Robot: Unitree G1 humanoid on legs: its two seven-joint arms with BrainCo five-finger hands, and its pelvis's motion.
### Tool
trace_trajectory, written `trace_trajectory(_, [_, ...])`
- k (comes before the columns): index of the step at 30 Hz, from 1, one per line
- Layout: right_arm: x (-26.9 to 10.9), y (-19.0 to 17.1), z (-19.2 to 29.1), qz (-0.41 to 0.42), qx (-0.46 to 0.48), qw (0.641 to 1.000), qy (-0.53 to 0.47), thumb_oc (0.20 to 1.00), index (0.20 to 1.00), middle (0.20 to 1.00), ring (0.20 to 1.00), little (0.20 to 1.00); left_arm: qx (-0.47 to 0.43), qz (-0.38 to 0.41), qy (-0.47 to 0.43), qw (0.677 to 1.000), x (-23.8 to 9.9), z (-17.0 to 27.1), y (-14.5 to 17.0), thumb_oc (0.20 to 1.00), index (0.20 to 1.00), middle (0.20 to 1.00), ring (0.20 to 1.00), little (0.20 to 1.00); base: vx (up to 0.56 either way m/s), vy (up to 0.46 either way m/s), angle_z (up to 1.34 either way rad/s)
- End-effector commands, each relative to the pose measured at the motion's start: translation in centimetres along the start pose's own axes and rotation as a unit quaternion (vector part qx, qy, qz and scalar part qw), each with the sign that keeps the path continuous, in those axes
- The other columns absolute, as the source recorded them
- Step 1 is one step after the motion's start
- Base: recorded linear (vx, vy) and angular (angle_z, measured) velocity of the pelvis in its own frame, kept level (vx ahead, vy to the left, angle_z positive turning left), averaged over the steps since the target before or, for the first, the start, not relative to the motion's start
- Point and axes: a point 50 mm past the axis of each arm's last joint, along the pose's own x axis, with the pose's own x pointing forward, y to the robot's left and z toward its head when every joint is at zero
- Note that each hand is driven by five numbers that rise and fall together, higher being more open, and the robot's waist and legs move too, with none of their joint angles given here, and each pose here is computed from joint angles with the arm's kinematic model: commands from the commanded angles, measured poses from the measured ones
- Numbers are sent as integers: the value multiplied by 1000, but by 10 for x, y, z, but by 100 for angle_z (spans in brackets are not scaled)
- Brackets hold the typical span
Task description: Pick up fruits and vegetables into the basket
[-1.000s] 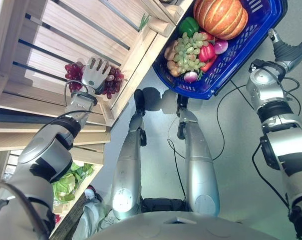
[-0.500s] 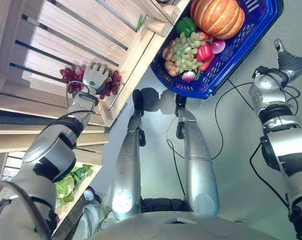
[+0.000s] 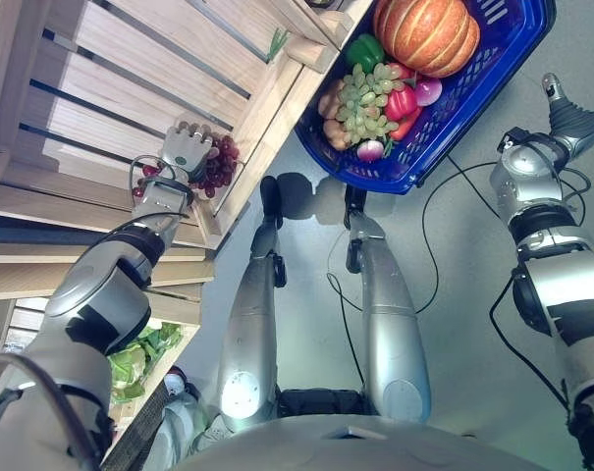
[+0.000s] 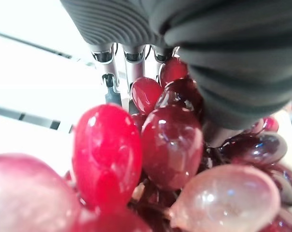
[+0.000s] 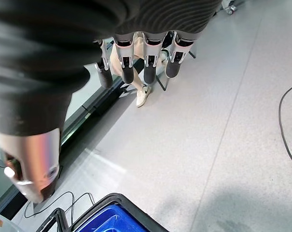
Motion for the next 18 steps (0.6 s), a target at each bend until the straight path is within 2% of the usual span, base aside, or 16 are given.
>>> trace_trajectory(1, [1, -10, -5, -17, 5, 1000, -22, 1000, 1000, 1000, 1000, 1000, -187, -99, 206, 955, -32, -61, -46, 200, 200, 200, 200, 200, 0, 0, 0])
trace_trajectory(3, [-3, -7, -3, -8, 10, 999, -30, 1000, 1000, 1000, 1000, 1000, -316, -56, 223, 920, -23, -60, -33, 200, 200, 200, 200, 200, 0, 0, 0])
trace_trajectory(4, [-5, -4, -1, -2, 13, 999, -35, 1000, 1000, 1000, 1000, 1000, -396, -37, 226, 889, -19, -60, -27, 200, 200, 200, 200, 200, 0, 0, 0])
trace_trajectory(5, [-5, -4, -1, -2, 13, 999, -35, 1000, 1000, 1000, 1000, 1000, -397, -37, 226, 889, -19, -61, -27, 200, 200, 200, 200, 200, 0, 0, 0])
trace_trajectory(7, [-8, -2, -1, 3, 15, 999, -39, 1000, 1000, 1000, 1000, 1000, -463, -9, 217, 859, -14, -60, -18, 200, 200, 200, 200, 200, 0, 0, 0])
trace_trajectory(9, [-14, 1, 0, 11, 20, 999, -46, 1000, 1000, 1000, 1000, 1000, -571, 36, 197, 796, -8, -60, -2, 200, 200, 200, 200, 200, 6, 0, 2])
trace_trajectory(10, [-19, 3, 1, 17, 24, 998, -52, 1000, 1000, 1000, 1000, 1000, -643, 66, 176, 743, -5, -59, 8, 200, 200, 200, 200, 200, 7, 0, 6])
trace_trajectory(12, [-27, 6, 2, 23, 29, 997, -62, 1000, 1000, 1000, 1000, 1000, -704, 99, 146, 688, -3, -56, 18, 200, 200, 200, 200, 200, 3, -1, 6])
trace_trajectory(14, [-31, 8, 4, 27, 34, 997, -66, 1000, 1000, 1000, 1000, 1000, -736, 115, 127, 655, -2, -53, 25, 200, 200, 200, 200, 200, -1, -3, 4])
trace_trajectory(15, [-35, 9, 6, 32, 38, 996, -74, 1000, 1000, 1000, 1000, 1000, -770, 133, 107, 615, -2, -51, 32, 200, 200, 200, 200, 200, 0, -1, 4])
trace_trajectory(18, [-39, 12, 12, 41, 49, 994, -86, 1000, 1000, 1000, 1000, 1000, -814, 160, 73, 553, -1, -47, 45, 200, 200, 200, 200, 200, 0, 0, 0])
